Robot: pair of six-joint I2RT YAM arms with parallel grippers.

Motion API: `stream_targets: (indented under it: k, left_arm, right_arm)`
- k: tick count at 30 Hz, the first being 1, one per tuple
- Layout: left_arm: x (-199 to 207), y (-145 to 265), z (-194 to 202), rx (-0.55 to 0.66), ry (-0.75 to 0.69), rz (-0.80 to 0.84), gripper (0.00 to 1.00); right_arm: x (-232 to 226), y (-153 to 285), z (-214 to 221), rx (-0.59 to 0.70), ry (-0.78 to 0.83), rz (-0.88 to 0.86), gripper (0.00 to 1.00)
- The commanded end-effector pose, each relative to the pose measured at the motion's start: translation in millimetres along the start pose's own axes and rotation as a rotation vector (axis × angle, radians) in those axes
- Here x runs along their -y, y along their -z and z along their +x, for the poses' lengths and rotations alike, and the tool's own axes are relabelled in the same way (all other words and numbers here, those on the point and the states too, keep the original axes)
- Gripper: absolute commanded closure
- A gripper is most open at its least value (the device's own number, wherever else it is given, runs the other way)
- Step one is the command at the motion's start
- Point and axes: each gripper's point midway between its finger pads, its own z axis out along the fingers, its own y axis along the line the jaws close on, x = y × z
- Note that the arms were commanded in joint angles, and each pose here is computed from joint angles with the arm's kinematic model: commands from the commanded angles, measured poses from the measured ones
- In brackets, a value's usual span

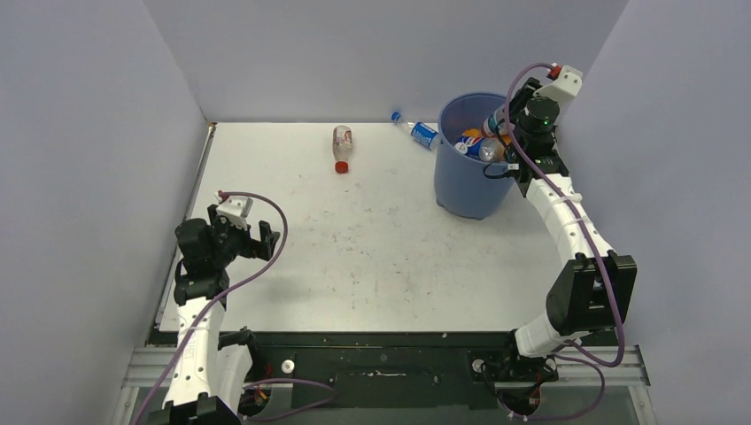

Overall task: Put the plastic bottles in the bin
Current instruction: Place the plastic bottle in the trash bin.

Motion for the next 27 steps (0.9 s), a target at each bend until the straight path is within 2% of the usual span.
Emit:
stream_targets:
  k: [1,2,4,6,9,14,21,24,27]
  left_arm:
    - [0.8,-0.6,-18.0,0.061,-0.037,0.009,0.04]
    - [0.8,-0.6,-18.0,0.06,-0.036,0.009,0.04]
    - [0.7,-0.4,-17.8,0.061,-0.038,0.008,0.04]
    - [1.2,0.0,-18.1,0.063,-0.04,0.009,0.04]
    - [2.1,0.6,-18.5,0.067,-0.039,0.011,0.04]
    - [4.1,1.4,-20.3,0.073,-0.036,0.017,0.04]
    - [5.2,3.9,-23.2,0.083,-0.042,0.015,0.04]
    - [6.1,4.1,-23.7,0.085,-0.039,0.017,0.04]
    - [7.1,4.1,-24.2,0.084,-0.036,0.02,0.04]
  right_arm:
    - [12.8,8.1,98.3,-0.275,0.076,-0.001,0.92]
    - [11.8,9.1,93.9,-0.265,0.064,-0.006,0.9]
    - [8.2,11.0,84.3,-0.25,0.046,-0.018,0.79]
    - [4.9,14.0,73.2,-0.233,0.026,-0.028,0.74]
    - [-1.8,20.8,53.0,-0.201,-0.008,-0.055,0.77]
    - [-16.0,37.8,8.1,-0.116,-0.079,-0.114,0.88]
    - [-37.4,65.7,-57.9,0.013,-0.171,-0.218,0.95]
    - [-46.7,74.2,-69.8,0.023,-0.168,-0.249,0.95]
    - [-60.8,81.1,-62.0,-0.052,-0.139,-0.283,0.95]
